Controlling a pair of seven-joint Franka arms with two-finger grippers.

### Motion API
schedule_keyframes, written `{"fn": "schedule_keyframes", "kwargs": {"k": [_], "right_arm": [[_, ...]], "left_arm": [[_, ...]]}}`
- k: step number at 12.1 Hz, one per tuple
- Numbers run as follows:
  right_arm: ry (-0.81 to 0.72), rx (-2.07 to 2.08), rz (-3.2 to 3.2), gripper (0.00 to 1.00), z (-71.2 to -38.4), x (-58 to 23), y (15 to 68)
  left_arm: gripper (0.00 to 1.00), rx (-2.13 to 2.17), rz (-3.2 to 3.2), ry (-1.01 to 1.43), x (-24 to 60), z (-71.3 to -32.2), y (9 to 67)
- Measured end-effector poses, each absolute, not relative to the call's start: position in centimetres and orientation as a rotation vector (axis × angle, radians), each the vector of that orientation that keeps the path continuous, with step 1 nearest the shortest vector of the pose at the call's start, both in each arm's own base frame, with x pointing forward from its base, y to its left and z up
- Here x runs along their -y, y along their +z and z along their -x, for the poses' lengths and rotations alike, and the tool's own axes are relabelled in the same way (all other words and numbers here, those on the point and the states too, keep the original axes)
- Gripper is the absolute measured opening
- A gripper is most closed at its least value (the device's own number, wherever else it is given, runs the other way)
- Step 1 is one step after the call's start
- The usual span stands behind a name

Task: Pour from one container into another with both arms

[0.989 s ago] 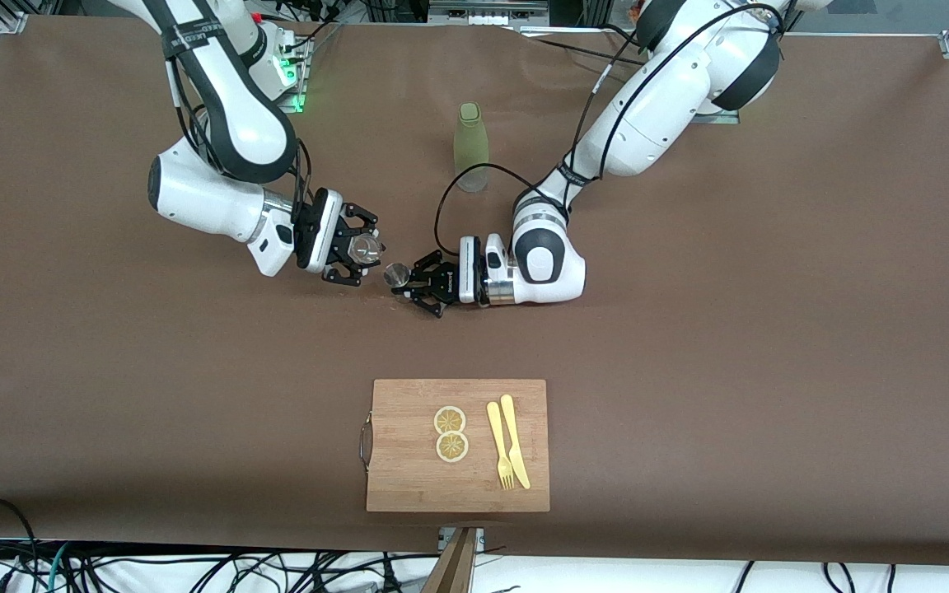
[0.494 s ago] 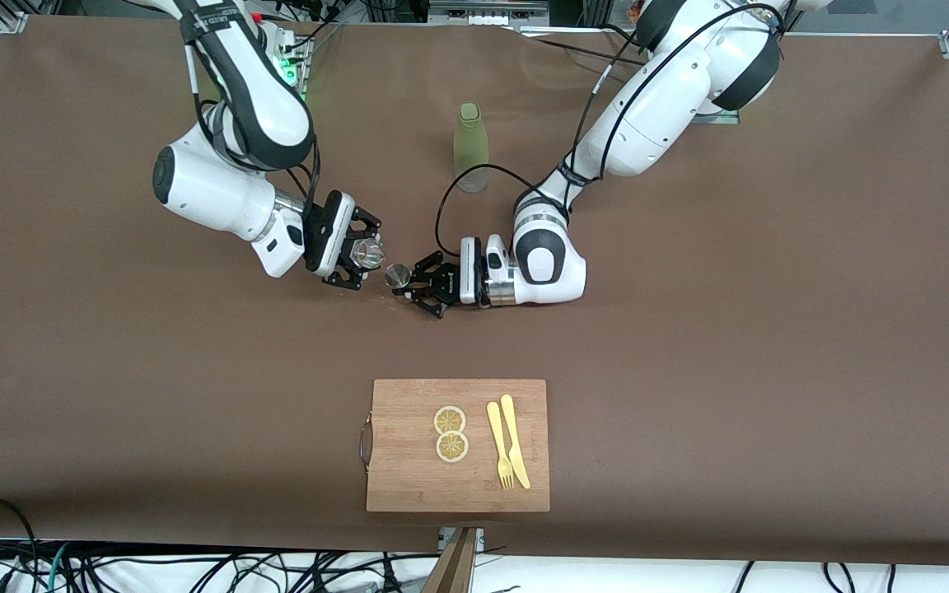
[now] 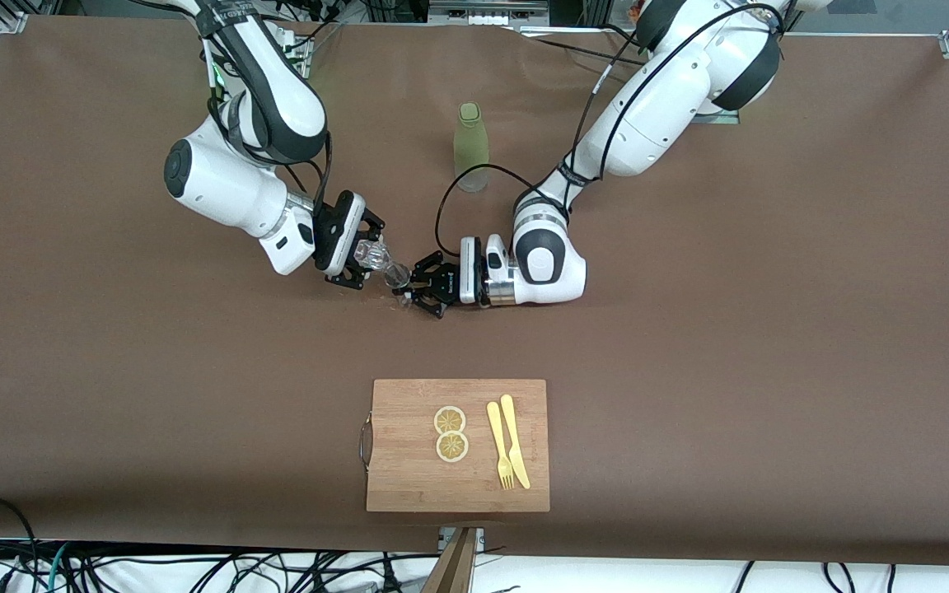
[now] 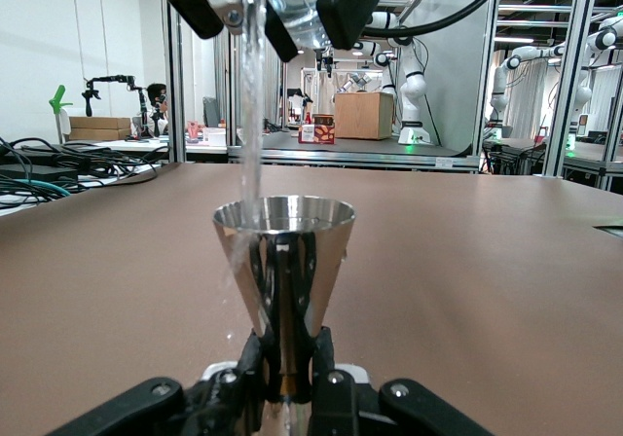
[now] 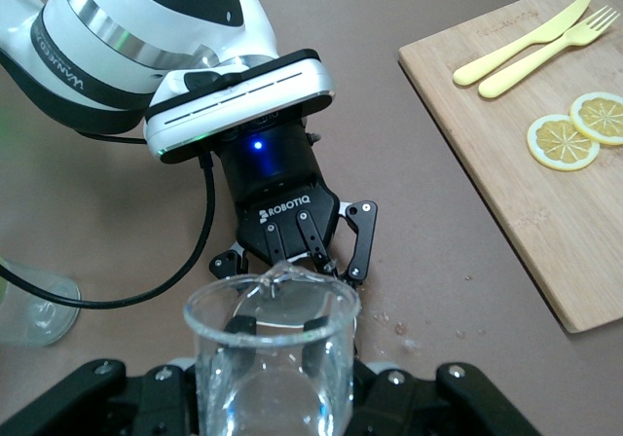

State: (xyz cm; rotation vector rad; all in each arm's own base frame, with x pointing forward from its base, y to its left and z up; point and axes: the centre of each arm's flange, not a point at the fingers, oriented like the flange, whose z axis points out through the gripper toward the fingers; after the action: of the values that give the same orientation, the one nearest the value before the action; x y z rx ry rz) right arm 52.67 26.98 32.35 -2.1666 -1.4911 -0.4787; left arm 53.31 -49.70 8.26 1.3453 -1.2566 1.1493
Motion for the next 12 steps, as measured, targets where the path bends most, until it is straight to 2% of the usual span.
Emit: {"fn": "schedule_keyframes", "kwargs": {"k": [7, 12], "right_arm": [[-0.441, 1.492, 2.182, 0.26, -51.7, -26.0, 31.0], [-0.467, 1.477, 2.200, 0.26, -52.1, -24.8, 31.8]], "left_arm": [[0.21, 1.266, -1.346, 1.155, 49.5, -53.5, 8.2], [0.21, 1.267, -1.347, 1.156, 49.4, -53.5, 8.1]]}}
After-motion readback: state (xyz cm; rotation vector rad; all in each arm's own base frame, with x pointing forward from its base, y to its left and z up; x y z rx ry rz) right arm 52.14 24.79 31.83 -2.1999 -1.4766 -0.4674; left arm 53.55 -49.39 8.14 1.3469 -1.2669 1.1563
